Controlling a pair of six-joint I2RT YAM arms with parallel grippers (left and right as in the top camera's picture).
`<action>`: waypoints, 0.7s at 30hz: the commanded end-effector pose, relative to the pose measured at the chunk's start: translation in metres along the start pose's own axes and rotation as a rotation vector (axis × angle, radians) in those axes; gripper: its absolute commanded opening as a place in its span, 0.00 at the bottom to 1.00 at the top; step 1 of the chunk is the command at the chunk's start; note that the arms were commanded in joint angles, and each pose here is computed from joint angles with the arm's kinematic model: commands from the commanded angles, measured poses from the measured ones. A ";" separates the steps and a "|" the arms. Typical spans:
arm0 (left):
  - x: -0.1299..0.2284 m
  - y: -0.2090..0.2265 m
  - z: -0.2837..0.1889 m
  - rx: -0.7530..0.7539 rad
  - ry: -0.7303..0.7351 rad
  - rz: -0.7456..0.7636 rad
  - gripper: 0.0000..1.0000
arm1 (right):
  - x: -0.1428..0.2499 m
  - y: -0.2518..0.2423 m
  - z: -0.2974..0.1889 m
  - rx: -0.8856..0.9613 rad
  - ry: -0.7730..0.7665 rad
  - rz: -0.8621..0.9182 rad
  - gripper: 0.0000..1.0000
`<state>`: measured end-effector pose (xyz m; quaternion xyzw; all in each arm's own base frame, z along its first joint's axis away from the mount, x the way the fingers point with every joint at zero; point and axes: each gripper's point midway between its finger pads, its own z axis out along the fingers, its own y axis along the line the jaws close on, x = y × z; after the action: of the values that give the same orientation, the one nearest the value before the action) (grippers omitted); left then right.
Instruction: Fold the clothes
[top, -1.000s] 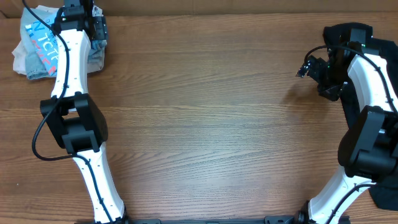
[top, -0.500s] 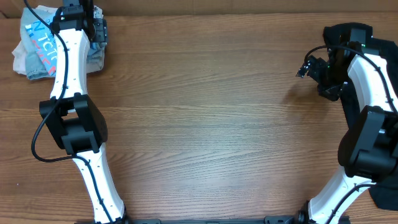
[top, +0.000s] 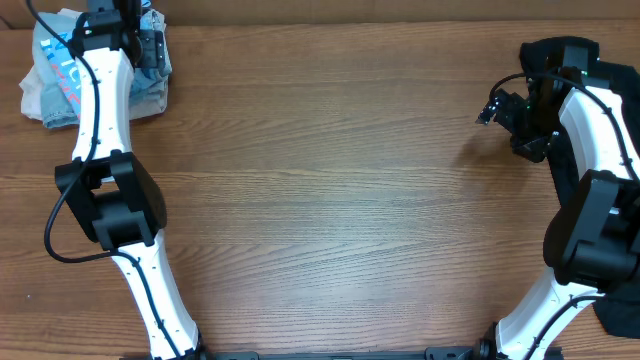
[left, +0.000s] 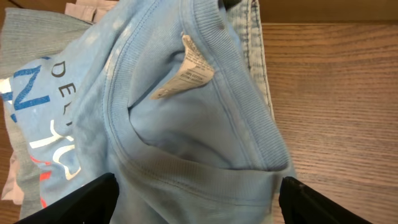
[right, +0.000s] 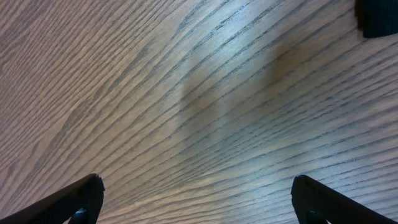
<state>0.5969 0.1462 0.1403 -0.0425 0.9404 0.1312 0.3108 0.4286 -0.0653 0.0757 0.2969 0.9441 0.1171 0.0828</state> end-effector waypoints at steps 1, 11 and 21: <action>-0.003 -0.008 0.002 0.057 -0.012 0.024 0.85 | -0.008 0.009 -0.016 -0.021 -0.048 -0.008 1.00; -0.003 -0.018 0.002 0.109 -0.019 0.076 0.87 | -0.008 0.009 -0.016 -0.021 -0.048 -0.008 1.00; 0.003 -0.015 0.009 0.093 0.001 0.083 0.86 | -0.008 0.009 -0.016 -0.021 -0.048 -0.008 1.00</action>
<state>0.5993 0.1345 0.1368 -0.0018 0.9447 0.0979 0.3130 0.4287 -0.0652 0.0757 0.2968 0.9441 0.1173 0.0830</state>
